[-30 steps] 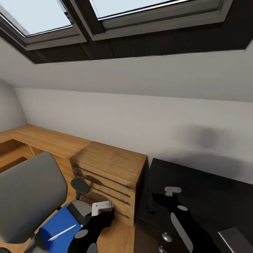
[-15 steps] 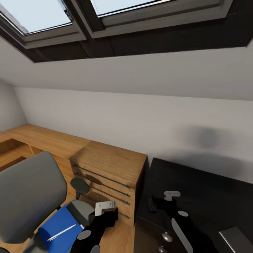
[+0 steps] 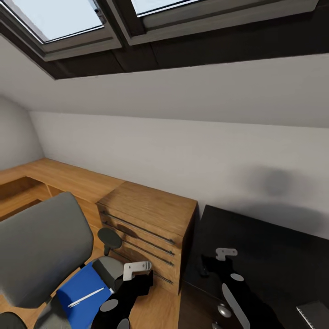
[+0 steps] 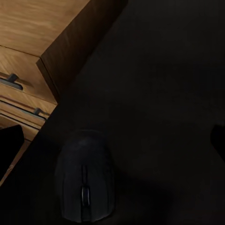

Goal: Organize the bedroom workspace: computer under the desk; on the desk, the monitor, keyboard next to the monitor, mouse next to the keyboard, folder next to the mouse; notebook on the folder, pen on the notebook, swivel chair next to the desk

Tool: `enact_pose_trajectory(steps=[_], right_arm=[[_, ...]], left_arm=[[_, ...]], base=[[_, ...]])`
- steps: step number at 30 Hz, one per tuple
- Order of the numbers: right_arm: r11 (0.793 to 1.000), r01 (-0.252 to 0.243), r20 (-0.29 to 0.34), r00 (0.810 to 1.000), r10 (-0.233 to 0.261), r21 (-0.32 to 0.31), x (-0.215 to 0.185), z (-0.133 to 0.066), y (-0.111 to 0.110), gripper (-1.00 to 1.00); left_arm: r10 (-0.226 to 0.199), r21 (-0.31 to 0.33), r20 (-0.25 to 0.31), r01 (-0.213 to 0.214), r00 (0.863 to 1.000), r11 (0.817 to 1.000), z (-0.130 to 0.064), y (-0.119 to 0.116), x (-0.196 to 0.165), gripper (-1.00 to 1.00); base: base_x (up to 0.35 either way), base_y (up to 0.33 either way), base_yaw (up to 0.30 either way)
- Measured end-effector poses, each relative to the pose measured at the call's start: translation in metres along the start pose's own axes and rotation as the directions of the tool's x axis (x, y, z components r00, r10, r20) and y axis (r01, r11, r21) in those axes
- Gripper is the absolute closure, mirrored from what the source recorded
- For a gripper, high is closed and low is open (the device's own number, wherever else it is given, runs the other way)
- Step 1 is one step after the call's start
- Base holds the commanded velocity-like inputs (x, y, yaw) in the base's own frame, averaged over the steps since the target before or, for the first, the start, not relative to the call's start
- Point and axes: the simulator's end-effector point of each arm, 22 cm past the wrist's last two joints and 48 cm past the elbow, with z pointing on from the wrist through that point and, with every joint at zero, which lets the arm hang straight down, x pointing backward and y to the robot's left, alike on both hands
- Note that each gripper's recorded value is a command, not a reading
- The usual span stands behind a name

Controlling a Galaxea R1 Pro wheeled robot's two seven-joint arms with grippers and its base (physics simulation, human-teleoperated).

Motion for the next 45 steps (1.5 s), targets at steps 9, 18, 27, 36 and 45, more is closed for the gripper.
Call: enact_pose_trajectory(steps=[9,18,27,36,45], right_arm=[[1.000,0.000,-0.003,1.000,0.000,-0.001,0.009,0.007,0.001,-1.00],[1.000,-0.001,-0.004,1.000,0.001,-0.005,0.018,0.015,0.002,-1.00],[1.000,-0.009,-0.007,1.000,0.008,-0.018,0.029,0.022,0.013,-1.00],[1.000,0.021,-0.006,1.000,-0.021,-0.023,0.041,0.030,0.022,-1.00],[0.999,0.027,-0.022,0.999,-0.028,-0.022,0.058,0.038,0.026,-1.00]], left_arm=[[0.000,0.000,0.000,0.000,1.000,1.000,0.008,0.002,0.007,-1.00],[0.000,0.001,0.000,0.000,1.000,1.000,0.016,0.003,0.015,-1.00],[0.001,0.000,0.001,-0.001,1.000,1.000,0.025,0.005,0.023,-1.00],[0.000,0.001,0.002,0.000,1.000,1.000,0.033,0.007,0.032,-1.00],[0.001,0.002,0.002,-0.001,1.000,1.000,0.041,0.009,0.042,-1.00]], base=[[0.000,0.000,0.010],[0.000,0.000,0.000],[0.000,0.000,0.000],[0.000,0.000,0.000],[0.000,0.000,0.000]])
